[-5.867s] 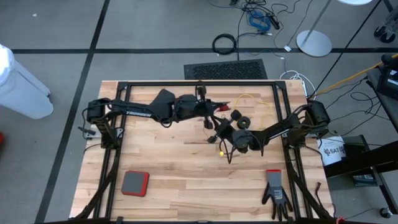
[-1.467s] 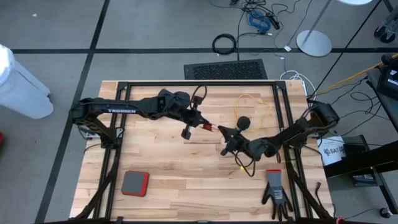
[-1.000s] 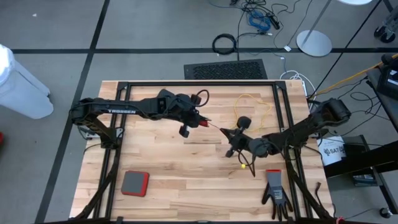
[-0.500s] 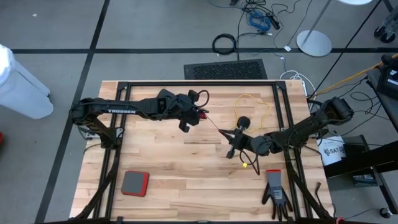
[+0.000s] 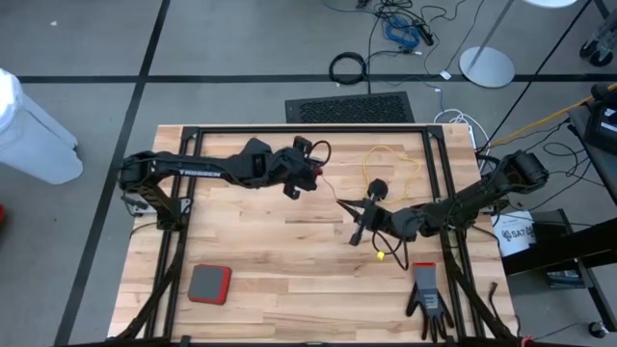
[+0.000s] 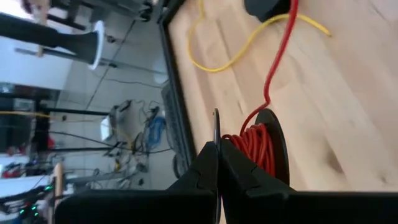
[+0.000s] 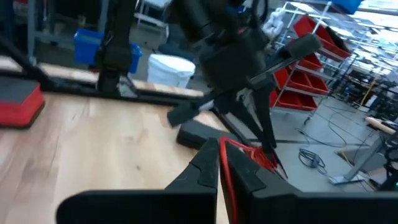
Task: Coil cords
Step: Coil the red wire onto the black spool
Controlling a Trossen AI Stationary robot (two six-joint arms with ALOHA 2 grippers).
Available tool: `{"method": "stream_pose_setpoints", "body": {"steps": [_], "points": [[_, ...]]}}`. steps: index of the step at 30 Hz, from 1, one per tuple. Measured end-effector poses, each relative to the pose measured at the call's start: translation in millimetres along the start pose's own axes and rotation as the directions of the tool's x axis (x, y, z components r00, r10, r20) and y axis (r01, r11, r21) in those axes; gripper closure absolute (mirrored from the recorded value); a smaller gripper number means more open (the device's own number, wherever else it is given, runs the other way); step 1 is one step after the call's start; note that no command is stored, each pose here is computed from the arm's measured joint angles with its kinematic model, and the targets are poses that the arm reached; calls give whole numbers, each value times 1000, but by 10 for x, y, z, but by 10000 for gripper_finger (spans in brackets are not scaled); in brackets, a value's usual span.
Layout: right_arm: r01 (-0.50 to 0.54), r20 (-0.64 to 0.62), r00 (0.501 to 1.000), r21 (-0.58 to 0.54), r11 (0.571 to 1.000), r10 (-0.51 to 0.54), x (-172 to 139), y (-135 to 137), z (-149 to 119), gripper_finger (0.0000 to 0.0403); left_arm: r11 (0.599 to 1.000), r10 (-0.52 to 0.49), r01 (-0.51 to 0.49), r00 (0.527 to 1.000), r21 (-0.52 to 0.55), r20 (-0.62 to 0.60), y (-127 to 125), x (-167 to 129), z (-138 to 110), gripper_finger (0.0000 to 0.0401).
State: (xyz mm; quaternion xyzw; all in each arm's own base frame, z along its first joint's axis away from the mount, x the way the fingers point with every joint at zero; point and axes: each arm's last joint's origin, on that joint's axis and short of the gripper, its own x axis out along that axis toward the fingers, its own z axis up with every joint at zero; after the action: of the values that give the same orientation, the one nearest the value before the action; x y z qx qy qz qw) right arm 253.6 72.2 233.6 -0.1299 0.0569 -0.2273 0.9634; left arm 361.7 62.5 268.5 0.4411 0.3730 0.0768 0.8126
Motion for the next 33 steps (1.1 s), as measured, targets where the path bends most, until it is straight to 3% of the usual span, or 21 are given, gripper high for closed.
{"method": "stream_pose_setpoints", "body": {"steps": [7,18,25,33], "points": [[45,21,999,45,998,-46,64,-72,20,403,988,133,-127,989,-89,61,66,103,92,400],[118,70,990,52,992,-121,271,-56,-79,403,920,321,-270,934,-284,155,237,81,197,400],[162,64,985,-29,986,-160,477,-4,-108,403,866,387,-246,881,-435,272,330,28,268,400],[229,38,973,-103,968,-226,521,-48,-131,403,812,403,-114,819,-572,408,383,-23,332,400]]}}
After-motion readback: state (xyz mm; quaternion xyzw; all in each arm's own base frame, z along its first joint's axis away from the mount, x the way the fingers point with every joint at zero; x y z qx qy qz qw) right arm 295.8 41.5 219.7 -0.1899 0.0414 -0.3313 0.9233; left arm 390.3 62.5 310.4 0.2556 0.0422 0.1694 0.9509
